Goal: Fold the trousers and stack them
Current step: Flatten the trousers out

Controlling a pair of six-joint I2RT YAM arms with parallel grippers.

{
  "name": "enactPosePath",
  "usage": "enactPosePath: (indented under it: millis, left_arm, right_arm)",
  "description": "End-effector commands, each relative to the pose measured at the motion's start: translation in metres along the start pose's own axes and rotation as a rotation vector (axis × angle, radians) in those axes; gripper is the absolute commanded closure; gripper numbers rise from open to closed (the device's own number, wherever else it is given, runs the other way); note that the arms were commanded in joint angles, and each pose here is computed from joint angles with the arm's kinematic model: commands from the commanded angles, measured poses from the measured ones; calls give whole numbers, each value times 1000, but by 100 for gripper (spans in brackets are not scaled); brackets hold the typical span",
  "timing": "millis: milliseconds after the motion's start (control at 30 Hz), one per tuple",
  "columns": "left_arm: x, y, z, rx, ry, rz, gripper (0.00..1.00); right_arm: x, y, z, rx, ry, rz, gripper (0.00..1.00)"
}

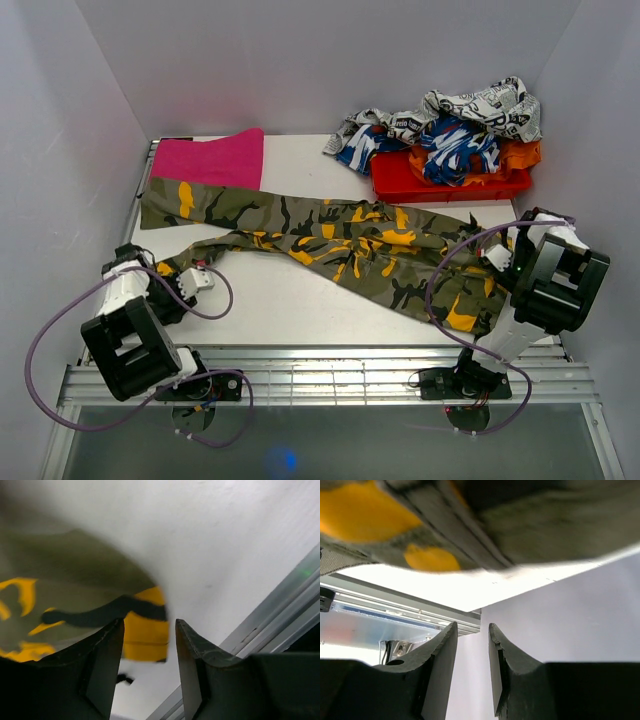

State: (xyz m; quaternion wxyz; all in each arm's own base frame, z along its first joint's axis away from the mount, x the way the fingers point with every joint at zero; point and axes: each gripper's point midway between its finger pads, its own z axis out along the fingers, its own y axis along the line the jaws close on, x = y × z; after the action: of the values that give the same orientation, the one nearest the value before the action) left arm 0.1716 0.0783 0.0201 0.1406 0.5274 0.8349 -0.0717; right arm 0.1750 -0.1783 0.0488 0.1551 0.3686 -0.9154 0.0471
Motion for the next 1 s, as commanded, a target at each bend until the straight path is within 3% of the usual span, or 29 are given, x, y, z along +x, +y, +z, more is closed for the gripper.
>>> enactPosePath:
  millis: [0,133,167,200,233,300,467,700,867,967]
  left_arm:
    - [-6,42,-38,-111,0,9,43]
    - [-23,75,-79,-62,-96,-144,42]
    - [-33,101,-105,-118,-141,-151,41]
    - [-38,97,-111,-70,-167,-218,41]
    - [-37,106,-106,-34,-185,-265,26]
    - [-42,128,-116,-61,-211,-337,25]
    - [-35,157,-96,-39,-228,-493,17]
    - [-20,175,-78,-101,-202,-609,14]
    - [-4,171,-66,-102,-132,-575,13]
    - [-1,178,-66,-121,-121,-547,13]
  right_arm:
    - [-2,-1,-21,-29,-54,-43,62]
    - [-11,19,-49,-104,-160,-71,59]
    - [-19,25,-54,-123,-208,-76,56]
    - [-26,28,-63,-104,-239,-88,54]
    - [-30,34,-66,-97,-256,-99,52]
    - [-42,56,-67,-102,-273,-162,46]
    - [-80,104,-73,-145,-356,-246,44]
    - [-127,153,-51,-153,-315,-346,38]
    - [-124,160,-18,-91,-191,-404,27]
    - [-115,148,4,1,-104,-418,28]
